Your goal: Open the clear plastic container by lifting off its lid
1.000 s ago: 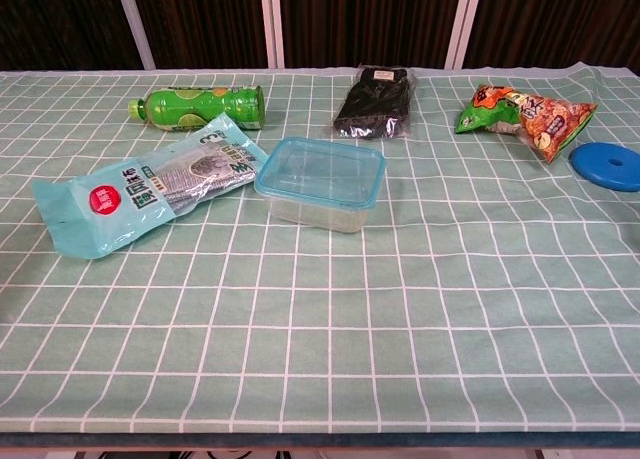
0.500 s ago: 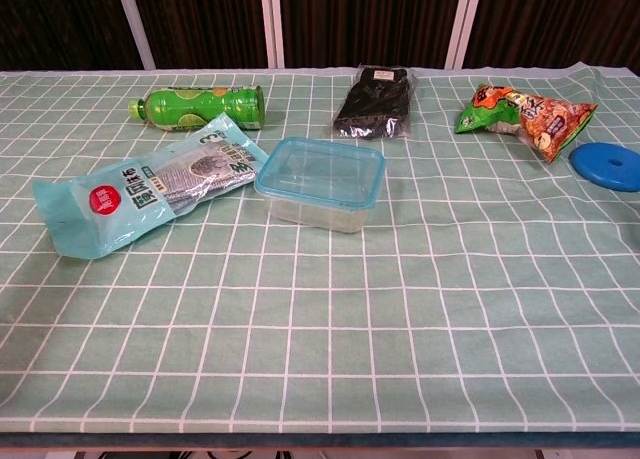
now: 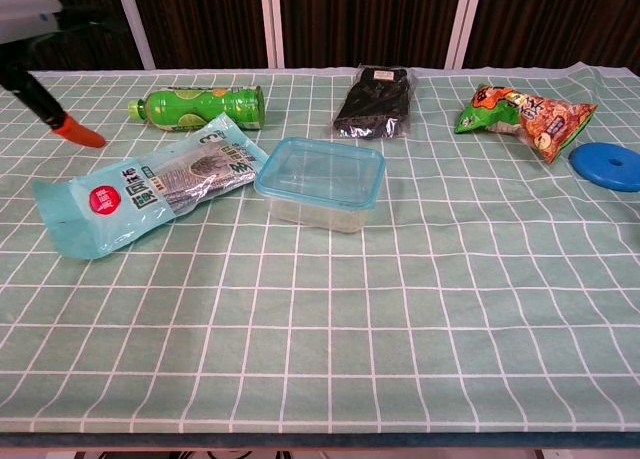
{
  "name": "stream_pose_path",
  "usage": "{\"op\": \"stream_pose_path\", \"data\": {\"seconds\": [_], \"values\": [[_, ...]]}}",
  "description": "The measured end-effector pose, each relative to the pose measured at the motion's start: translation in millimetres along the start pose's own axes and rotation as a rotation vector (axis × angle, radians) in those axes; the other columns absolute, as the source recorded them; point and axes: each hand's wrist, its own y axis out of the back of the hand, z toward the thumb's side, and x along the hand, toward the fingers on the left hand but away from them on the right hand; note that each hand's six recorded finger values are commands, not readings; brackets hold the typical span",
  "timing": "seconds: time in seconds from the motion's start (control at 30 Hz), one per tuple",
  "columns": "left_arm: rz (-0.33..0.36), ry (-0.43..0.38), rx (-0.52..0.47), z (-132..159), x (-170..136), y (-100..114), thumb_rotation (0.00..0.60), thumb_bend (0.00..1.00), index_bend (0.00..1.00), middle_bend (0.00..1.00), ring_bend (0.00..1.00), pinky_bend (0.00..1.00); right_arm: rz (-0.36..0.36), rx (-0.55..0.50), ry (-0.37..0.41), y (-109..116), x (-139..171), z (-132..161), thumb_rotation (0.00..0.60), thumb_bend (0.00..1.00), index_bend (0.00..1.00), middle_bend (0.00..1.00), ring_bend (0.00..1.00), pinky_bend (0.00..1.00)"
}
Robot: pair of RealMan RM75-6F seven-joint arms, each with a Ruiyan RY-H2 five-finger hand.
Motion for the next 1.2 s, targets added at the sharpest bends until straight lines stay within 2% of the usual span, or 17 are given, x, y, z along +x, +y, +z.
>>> {"op": "stream_pose_path", "data": {"seconds": [0.2,0.5,0.83,1.2], "values": [[-0.098,-0.063,0.014,59.2,34.3,-12.9,0.600,0.00,0.00,0.00,0.00,0.05,0.015,-0.005,-0.015,-3.0,-1.9,-0.7,0.600,0.21,0.00,0.00,0.00,0.00],[-0.206,-0.125,0.061,112.5,59.6,-32.8,0.600,0.00,0.00,0.00,0.00,0.05,0.037,-0.017,-0.037,-5.6,-3.9,-3.5,0.600,0.21,0.00,0.00,0.00,0.00],[-0.281,-0.156,0.104,142.5,71.2,-53.5,0.600,0.00,0.00,0.00,0.00,0.03,0.048,-0.025,-0.043,-7.4,-4.6,-3.5,0.600,0.21,0.00,0.00,0.00,0.00],[-0.315,-0.176,0.164,156.8,84.8,-63.8,0.600,0.00,0.00,0.00,0.00,0.03,0.062,-0.031,-0.051,-9.4,-4.6,-3.0,0.600,0.21,0.00,0.00,0.00,0.00]]}}
